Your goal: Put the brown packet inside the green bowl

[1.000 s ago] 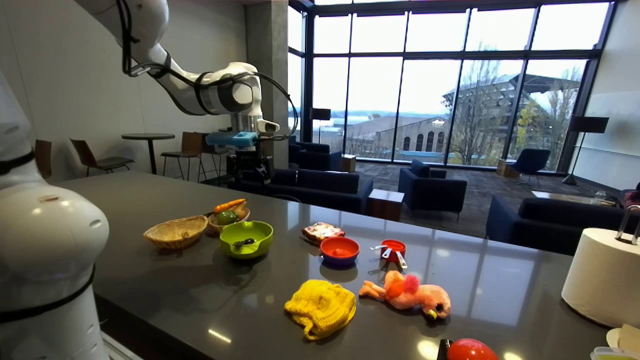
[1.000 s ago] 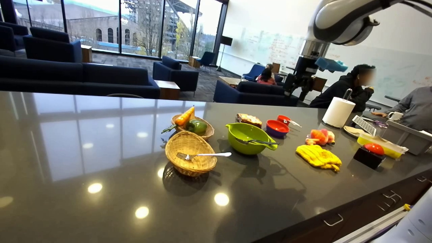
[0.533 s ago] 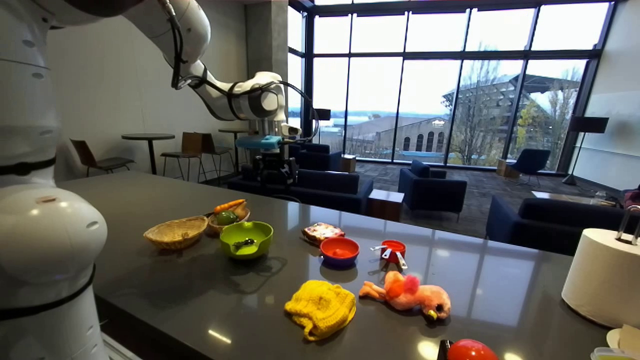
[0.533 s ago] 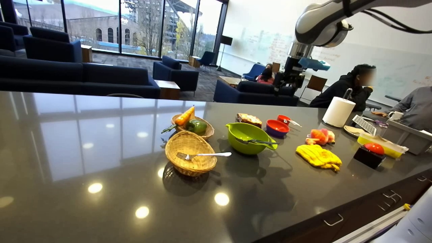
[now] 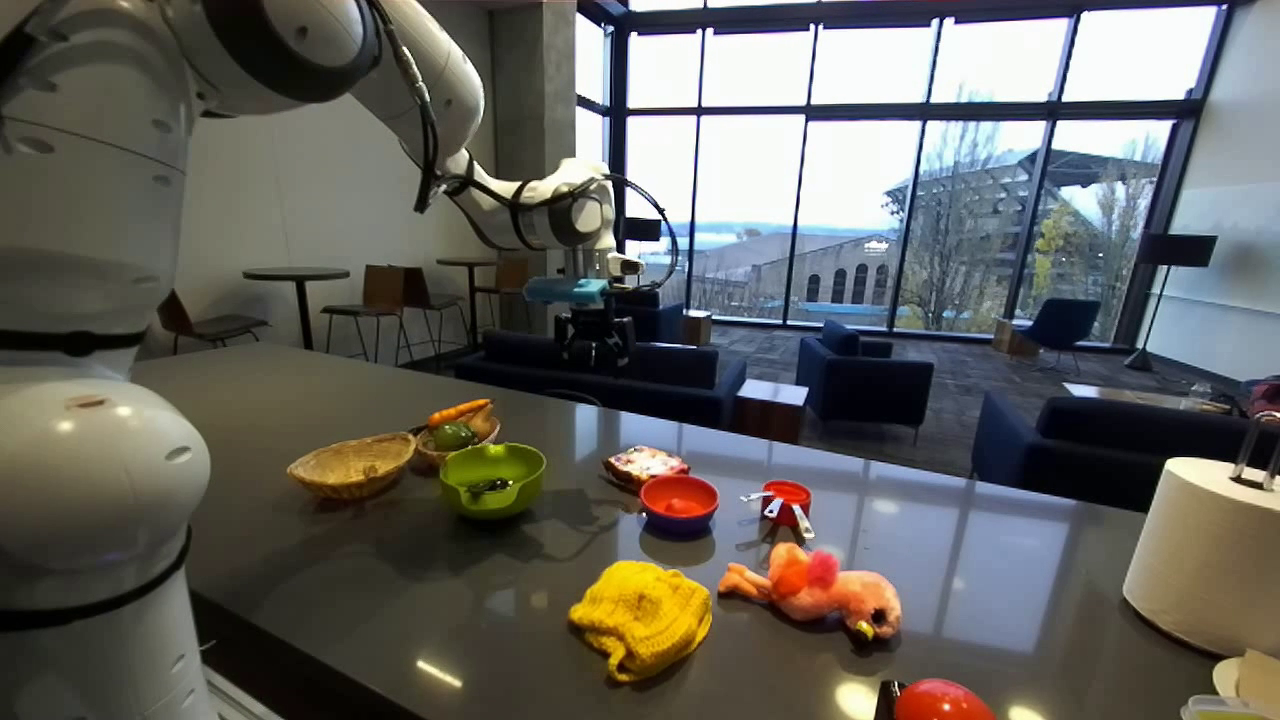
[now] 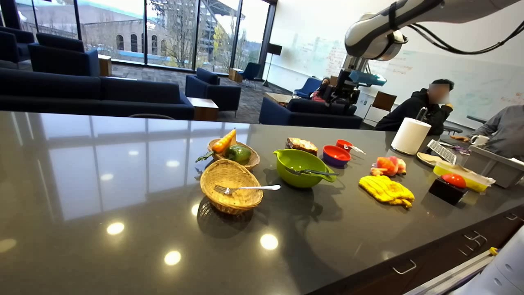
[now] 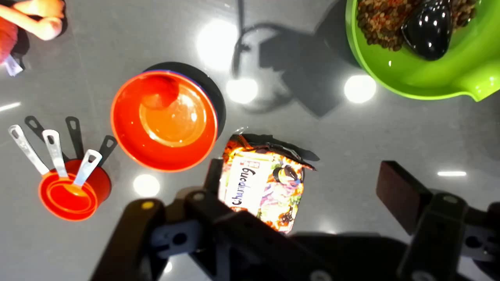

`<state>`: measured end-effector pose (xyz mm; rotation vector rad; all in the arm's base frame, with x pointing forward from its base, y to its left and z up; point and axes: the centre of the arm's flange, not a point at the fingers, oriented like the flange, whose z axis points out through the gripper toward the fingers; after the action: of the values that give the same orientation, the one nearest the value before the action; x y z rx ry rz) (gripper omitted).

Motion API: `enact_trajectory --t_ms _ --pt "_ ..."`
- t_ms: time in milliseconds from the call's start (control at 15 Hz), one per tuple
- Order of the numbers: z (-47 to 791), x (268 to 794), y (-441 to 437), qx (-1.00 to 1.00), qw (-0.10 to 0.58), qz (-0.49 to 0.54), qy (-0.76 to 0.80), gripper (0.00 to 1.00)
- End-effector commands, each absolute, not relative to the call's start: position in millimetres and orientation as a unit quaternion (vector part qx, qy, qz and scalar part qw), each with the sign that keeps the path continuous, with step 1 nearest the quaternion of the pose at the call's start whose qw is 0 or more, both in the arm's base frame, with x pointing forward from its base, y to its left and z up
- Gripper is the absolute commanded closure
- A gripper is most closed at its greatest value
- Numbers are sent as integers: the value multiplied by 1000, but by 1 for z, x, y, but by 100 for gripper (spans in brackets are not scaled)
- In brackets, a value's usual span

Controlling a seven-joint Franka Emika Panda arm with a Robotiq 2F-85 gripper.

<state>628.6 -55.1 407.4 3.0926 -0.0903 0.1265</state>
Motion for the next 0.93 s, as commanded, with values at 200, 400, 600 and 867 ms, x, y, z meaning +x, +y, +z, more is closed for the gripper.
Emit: enact_trajectory --t_ms 200,400,600,867 --pt "393 713 -71 997 13 42 -61 0" --pt "379 732 -82 997 18 29 -67 0" --pt "365 744 -95 997 16 13 -74 0" --pt "341 751 -102 997 2 -11 -83 0"
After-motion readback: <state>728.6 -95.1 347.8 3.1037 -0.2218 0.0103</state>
